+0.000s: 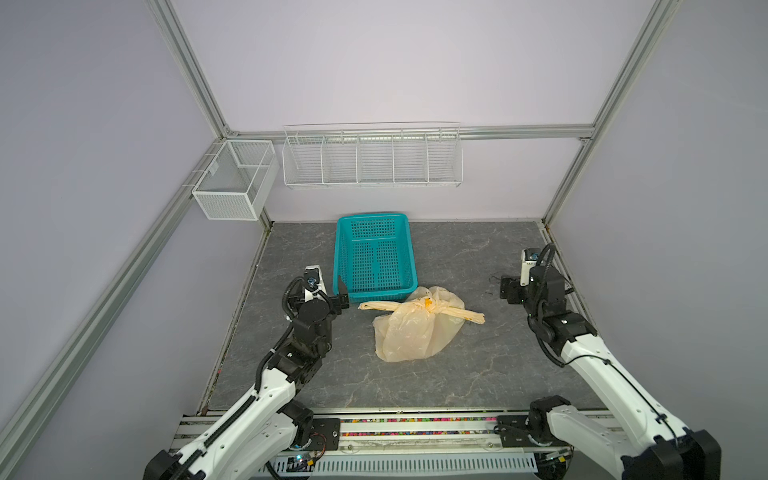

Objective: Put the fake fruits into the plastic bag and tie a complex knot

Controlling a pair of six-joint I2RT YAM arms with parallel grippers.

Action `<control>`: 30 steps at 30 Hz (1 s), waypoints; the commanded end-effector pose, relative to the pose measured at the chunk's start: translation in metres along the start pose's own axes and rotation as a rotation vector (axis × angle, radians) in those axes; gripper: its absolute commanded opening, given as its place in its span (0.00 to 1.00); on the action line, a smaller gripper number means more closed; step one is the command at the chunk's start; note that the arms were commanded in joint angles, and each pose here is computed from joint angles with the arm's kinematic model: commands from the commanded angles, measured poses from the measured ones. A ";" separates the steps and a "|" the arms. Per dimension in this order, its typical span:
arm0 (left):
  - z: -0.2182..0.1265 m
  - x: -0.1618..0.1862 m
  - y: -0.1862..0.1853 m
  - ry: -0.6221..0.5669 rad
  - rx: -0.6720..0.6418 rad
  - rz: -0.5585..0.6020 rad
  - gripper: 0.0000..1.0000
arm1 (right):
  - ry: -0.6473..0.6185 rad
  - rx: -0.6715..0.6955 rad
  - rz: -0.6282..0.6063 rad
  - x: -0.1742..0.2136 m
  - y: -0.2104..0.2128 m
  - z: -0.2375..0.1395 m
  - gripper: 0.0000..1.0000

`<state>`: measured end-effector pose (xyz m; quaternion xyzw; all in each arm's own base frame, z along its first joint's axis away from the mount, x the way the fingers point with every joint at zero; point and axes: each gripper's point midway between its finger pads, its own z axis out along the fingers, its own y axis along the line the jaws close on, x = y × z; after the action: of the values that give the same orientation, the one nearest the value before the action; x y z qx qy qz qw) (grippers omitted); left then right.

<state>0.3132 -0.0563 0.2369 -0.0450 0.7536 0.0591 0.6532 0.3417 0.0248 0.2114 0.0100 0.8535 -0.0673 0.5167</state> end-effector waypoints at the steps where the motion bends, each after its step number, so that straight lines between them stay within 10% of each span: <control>1: 0.013 -0.009 0.041 -0.081 -0.162 -0.088 0.99 | -0.052 0.085 0.018 -0.001 -0.013 0.012 0.89; 9: 0.040 0.038 0.086 -0.016 -0.220 -0.087 0.99 | -0.051 0.115 -0.061 0.032 -0.012 0.040 0.89; 18: 0.084 0.079 0.048 0.047 -0.053 0.011 0.99 | -0.108 0.096 -0.126 0.070 -0.003 0.067 0.89; 30: 0.117 0.108 0.051 0.123 -0.009 -0.025 0.99 | -0.131 0.013 0.014 0.083 -0.017 0.099 0.89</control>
<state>0.3935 0.0186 0.0943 -0.0633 0.8135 0.0744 0.5733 0.3752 -0.0149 0.0694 0.0093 0.8345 -0.1035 0.5411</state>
